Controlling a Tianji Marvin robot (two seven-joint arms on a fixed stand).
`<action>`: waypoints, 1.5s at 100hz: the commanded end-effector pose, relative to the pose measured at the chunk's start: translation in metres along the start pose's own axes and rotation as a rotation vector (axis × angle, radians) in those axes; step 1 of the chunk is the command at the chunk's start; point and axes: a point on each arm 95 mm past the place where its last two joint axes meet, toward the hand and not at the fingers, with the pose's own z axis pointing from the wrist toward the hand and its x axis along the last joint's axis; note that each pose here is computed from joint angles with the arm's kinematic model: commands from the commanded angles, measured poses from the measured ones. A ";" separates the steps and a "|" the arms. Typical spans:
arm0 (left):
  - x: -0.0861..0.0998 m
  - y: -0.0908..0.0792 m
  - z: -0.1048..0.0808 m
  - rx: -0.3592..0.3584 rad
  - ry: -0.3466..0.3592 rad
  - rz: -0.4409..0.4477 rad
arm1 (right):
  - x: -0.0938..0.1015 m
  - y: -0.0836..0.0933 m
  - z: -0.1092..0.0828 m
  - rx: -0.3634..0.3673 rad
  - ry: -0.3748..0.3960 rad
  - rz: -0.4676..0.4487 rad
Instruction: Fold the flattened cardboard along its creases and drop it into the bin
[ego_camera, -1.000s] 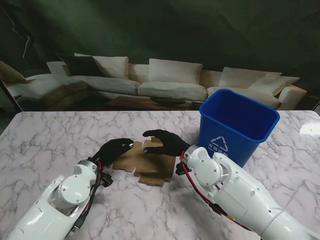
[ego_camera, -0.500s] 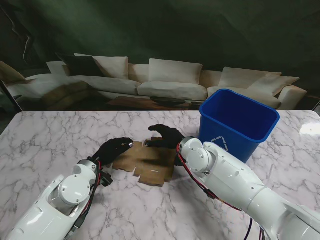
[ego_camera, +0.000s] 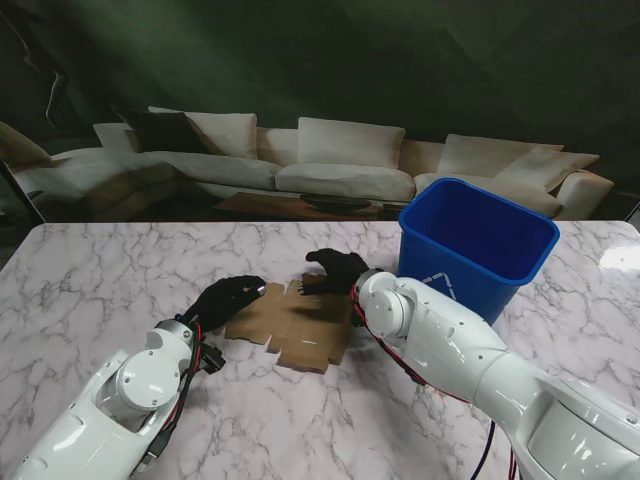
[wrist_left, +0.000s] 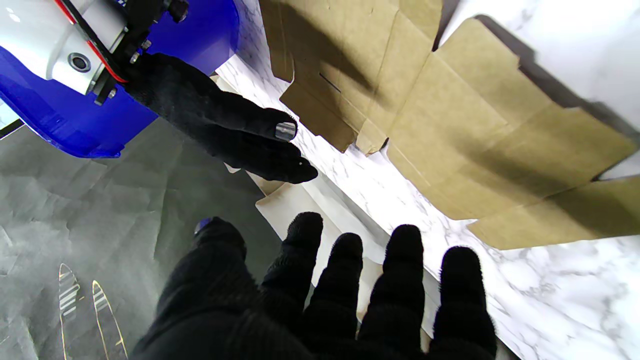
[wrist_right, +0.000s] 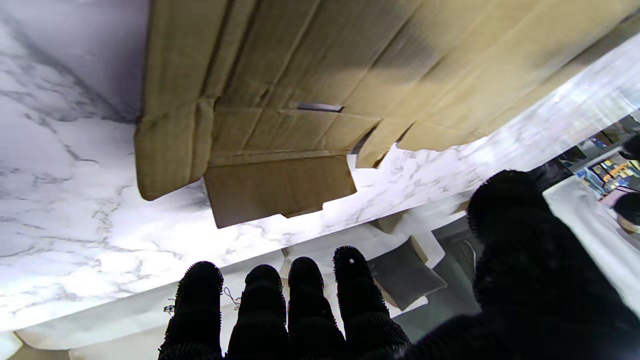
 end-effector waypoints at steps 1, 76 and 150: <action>0.002 0.003 0.000 -0.018 0.005 -0.002 | 0.002 0.001 0.003 0.000 -0.011 -0.013; 0.003 0.006 0.002 -0.031 0.002 0.000 | -0.008 -0.010 0.019 0.022 -0.095 -0.098; 0.003 0.006 0.003 -0.035 0.002 0.001 | -0.006 -0.024 0.021 -0.049 -0.064 -0.119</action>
